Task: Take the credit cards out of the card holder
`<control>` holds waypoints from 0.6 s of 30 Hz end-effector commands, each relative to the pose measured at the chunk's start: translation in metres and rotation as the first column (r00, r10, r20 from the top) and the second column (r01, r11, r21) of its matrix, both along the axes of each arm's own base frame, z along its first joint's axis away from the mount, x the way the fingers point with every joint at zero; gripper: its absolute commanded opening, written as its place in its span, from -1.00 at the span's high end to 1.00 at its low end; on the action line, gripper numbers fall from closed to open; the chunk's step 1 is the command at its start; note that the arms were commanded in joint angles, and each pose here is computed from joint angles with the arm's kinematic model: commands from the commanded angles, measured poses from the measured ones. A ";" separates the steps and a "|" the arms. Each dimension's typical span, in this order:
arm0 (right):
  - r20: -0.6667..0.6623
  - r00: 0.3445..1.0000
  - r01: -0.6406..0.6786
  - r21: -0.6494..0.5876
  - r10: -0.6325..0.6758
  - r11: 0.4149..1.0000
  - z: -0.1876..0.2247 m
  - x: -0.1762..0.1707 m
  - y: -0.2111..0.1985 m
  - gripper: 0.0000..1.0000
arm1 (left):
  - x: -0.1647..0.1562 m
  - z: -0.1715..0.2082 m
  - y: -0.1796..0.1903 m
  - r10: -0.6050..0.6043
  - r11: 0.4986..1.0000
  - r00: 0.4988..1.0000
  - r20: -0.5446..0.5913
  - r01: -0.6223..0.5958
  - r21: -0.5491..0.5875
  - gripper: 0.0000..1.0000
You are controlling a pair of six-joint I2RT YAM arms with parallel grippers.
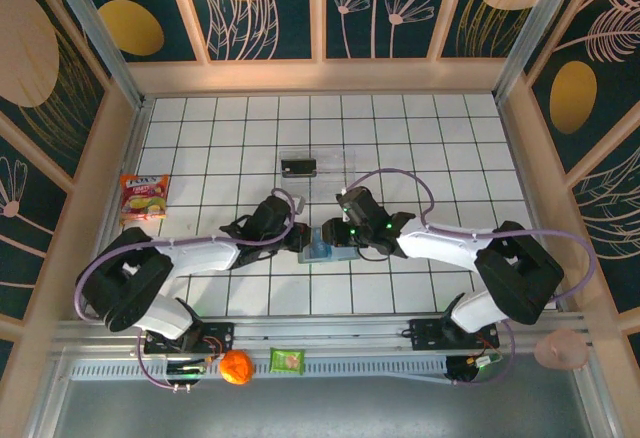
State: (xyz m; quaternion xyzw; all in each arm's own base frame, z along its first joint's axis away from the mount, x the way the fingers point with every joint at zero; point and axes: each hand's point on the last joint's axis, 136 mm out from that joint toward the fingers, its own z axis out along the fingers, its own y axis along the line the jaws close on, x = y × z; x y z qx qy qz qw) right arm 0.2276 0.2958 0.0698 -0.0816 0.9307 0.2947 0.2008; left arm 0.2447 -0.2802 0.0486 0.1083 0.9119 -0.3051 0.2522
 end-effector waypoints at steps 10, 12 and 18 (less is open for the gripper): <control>-0.059 0.998 -0.026 0.042 0.028 0.999 -0.012 -0.001 0.008 0.37 | -0.001 -0.022 0.010 0.025 0.997 0.999 -0.024 -0.023 0.074 1.00; -0.070 0.997 -0.024 0.044 0.027 0.999 -0.014 -0.001 0.009 0.37 | -0.001 -0.027 0.013 0.033 0.995 0.999 -0.028 -0.031 0.093 1.00; -0.112 0.994 -0.010 0.033 0.013 0.999 -0.025 0.000 0.007 0.38 | -0.002 -0.028 0.016 0.043 0.995 0.999 -0.024 -0.041 0.095 1.00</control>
